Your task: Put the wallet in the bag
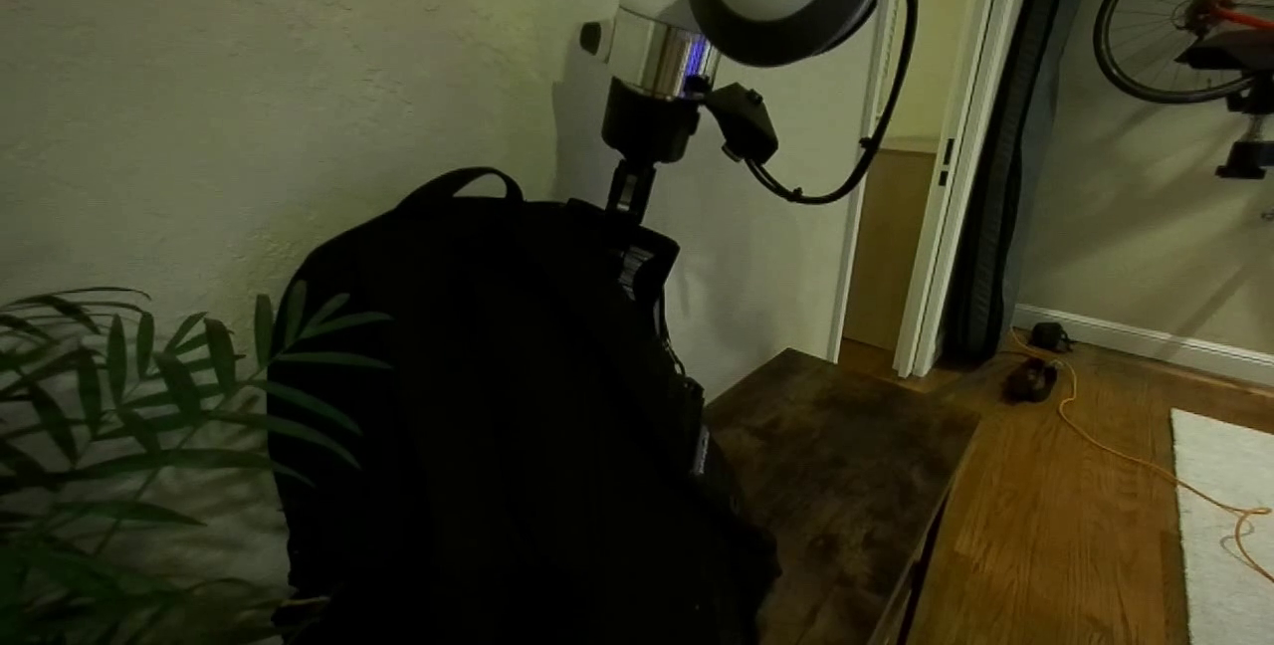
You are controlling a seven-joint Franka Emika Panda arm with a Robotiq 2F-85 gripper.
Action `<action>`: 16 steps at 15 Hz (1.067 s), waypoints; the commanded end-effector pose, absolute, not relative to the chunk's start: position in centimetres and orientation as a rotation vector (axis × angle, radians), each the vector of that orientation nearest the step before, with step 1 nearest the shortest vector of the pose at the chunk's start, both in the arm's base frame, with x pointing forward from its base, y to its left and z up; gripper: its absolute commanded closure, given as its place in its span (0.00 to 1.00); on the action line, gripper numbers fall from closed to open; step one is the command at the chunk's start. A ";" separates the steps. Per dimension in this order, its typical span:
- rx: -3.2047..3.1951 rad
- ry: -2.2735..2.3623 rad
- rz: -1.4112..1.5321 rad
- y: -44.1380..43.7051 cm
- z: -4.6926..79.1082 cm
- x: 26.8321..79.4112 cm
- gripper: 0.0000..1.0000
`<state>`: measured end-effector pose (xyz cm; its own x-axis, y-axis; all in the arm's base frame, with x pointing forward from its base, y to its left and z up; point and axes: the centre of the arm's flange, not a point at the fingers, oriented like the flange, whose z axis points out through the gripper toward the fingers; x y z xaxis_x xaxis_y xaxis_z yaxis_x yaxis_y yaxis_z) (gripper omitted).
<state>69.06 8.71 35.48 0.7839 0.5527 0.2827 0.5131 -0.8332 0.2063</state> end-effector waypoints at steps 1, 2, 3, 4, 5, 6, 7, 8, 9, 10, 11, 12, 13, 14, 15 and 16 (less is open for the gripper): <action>2.903 0.936 0.571 8.4 35.3 70.0 0.93; 2.920 0.951 0.568 8.2 34.7 70.3 0.93; 2.937 0.959 0.563 7.9 34.2 70.6 0.93; 2.953 0.975 0.561 7.6 33.6 70.9 0.93; 2.966 0.989 0.569 7.2 33.0 71.1 0.93; 2.975 1.005 0.580 6.8 32.4 71.2 0.93; 2.983 1.024 0.593 6.4 31.9 71.3 0.94; 2.991 1.039 0.605 6.0 31.3 71.3 0.93; 2.996 1.051 0.614 5.7 30.8 71.3 0.75; 2.995 1.057 0.622 5.5 30.5 71.2 0.54; 2.994 1.060 0.629 5.4 30.3 71.2 0.48; 2.994 1.063 0.637 5.1 30.3 71.0 0.42; 2.997 1.063 0.644 4.9 30.4 70.9 0.35; 3.001 1.056 0.658 4.7 30.6 70.6 0.30; 3.002 1.059 0.672 4.5 30.8 70.4 0.22; 3.006 1.055 0.686 4.3 31.1 70.2 0.16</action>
<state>71.46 4.83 30.63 0.7231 0.5741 0.3841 0.6078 -0.7930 0.0410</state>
